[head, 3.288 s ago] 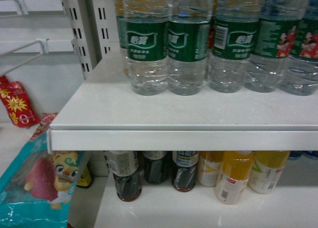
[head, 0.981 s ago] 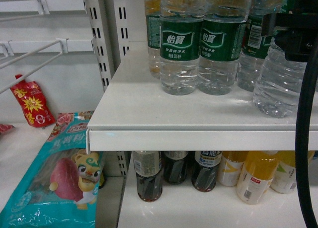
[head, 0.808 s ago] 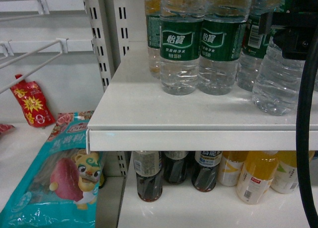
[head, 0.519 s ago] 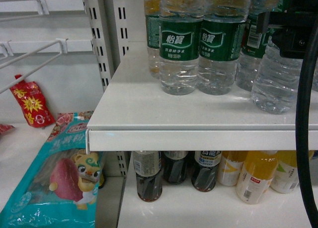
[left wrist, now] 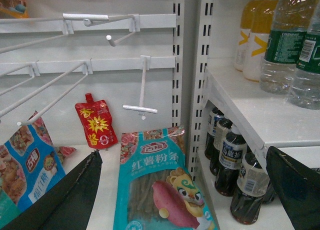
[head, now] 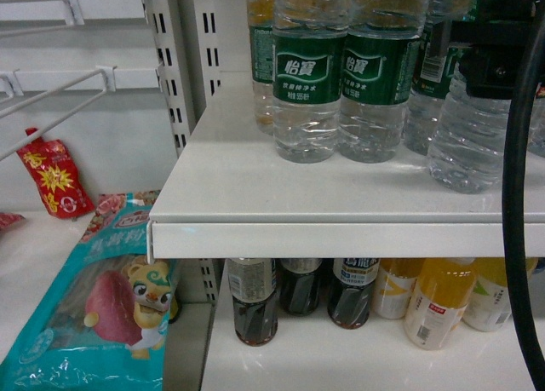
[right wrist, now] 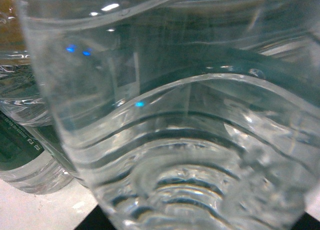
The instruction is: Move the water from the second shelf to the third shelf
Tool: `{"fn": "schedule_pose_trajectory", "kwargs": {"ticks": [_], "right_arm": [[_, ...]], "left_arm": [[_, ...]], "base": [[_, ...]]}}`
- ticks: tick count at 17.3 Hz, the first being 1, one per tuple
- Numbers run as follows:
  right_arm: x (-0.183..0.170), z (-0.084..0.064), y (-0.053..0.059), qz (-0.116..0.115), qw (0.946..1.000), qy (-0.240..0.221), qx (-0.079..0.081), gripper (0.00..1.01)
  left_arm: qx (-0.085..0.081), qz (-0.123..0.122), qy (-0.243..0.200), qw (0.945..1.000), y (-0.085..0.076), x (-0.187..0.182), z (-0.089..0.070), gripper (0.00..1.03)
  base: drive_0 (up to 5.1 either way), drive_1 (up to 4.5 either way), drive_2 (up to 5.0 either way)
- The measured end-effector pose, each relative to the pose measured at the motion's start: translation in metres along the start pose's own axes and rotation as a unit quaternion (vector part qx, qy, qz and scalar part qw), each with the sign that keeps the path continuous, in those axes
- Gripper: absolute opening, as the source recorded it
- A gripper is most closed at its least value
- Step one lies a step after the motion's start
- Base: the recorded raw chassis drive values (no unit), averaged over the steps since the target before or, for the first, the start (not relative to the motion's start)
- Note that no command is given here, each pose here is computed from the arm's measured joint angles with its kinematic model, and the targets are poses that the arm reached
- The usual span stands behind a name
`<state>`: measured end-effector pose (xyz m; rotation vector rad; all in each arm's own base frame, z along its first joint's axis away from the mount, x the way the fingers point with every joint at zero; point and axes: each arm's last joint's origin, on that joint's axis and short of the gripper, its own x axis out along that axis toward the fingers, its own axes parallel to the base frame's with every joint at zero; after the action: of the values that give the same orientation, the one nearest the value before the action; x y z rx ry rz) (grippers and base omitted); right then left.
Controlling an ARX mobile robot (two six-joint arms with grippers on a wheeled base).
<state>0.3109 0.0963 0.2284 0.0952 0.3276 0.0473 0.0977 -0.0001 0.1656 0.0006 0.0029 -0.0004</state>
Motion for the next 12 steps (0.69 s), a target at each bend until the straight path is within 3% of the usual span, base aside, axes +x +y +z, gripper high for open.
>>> {"fn": "schedule_pose_trajectory", "kwargs": {"ticks": [3, 7, 12], "right_arm": [[0.001, -0.001, 0.000, 0.000, 1.0000, 0.001, 0.000, 0.57], [0.003, 0.011, 0.002, 0.004, 0.9997, -0.024, 0.006, 0.99], [-0.005, 0.016, 0.004, 0.004, 0.9997, -0.024, -0.001, 0.98]], "left_arm": [[0.000, 0.000, 0.000, 1.0000, 0.000, 0.000, 0.000, 0.98], [0.000, 0.000, 0.000, 1.0000, 0.000, 0.000, 0.000, 0.98], [0.000, 0.000, 0.000, 1.0000, 0.000, 0.000, 0.000, 0.98]], "base": [[0.0, 0.00, 0.0], [0.0, 0.00, 0.0], [0.0, 0.00, 0.0]]}}
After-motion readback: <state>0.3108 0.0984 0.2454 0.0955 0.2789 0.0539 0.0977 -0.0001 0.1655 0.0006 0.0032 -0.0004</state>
